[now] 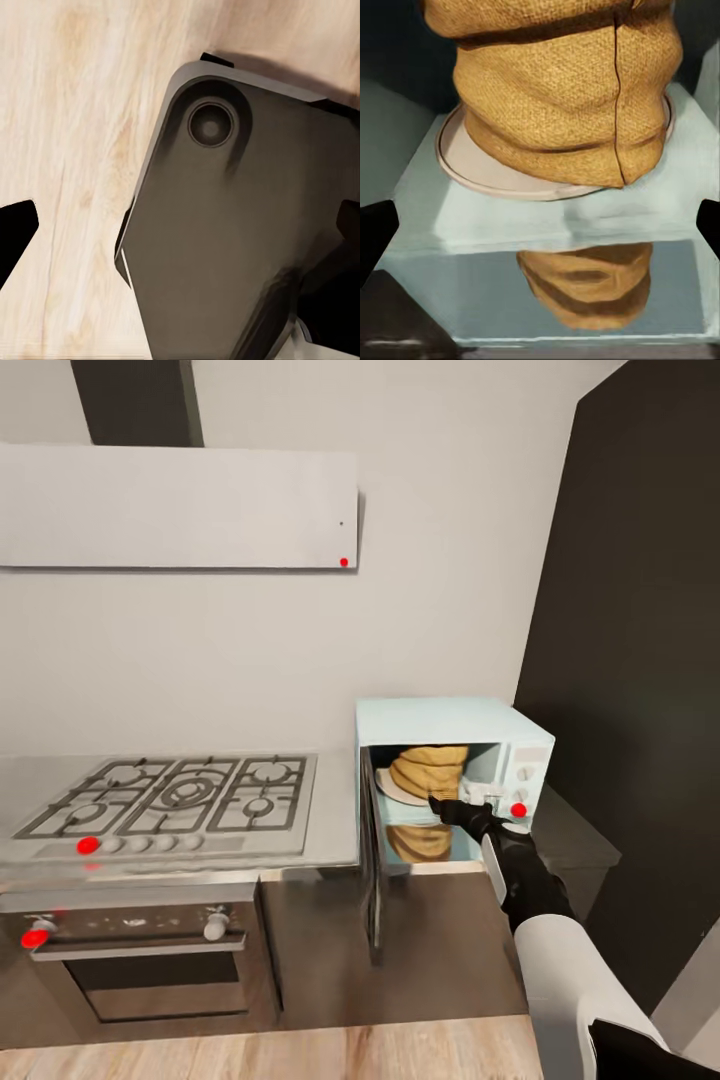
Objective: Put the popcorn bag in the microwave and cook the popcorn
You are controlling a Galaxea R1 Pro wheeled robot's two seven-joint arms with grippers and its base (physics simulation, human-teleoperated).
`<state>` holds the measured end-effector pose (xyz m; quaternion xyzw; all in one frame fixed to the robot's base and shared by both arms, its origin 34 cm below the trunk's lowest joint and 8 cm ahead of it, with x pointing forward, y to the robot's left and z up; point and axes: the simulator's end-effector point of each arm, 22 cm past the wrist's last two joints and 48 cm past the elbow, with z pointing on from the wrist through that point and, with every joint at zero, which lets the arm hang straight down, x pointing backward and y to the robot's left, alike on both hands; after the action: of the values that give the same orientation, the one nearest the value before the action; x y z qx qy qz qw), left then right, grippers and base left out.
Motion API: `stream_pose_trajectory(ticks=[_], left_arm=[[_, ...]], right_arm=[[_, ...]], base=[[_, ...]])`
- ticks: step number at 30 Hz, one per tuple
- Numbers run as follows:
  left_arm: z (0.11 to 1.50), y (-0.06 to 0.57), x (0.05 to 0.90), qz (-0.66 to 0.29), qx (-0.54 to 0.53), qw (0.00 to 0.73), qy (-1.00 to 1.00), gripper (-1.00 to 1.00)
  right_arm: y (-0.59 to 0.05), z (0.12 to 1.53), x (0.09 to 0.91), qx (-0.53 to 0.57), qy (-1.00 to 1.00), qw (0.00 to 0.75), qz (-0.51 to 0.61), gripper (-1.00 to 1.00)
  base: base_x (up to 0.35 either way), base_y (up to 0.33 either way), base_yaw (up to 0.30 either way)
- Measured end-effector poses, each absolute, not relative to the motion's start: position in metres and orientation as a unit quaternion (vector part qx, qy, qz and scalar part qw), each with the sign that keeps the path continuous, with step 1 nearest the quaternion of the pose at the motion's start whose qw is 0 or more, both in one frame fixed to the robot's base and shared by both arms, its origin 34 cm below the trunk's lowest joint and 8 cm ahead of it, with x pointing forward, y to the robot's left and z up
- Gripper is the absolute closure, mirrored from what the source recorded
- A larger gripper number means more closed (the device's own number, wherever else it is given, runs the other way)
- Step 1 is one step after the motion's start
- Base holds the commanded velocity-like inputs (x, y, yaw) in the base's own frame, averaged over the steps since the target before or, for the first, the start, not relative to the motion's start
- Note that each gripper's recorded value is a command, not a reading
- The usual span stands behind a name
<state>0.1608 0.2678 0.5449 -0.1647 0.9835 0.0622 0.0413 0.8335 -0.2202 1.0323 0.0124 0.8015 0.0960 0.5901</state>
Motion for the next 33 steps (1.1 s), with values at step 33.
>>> stream_pose_trajectory(ticks=[33], left_arm=[[0.556,0.273,0.242,0.051,-0.164,0.123,0.977,-1.00]], right_arm=[[-0.296,0.596,0.429,0.010,0.994,0.110,0.009,-1.00]], base=[[-0.132,0.000,0.000]])
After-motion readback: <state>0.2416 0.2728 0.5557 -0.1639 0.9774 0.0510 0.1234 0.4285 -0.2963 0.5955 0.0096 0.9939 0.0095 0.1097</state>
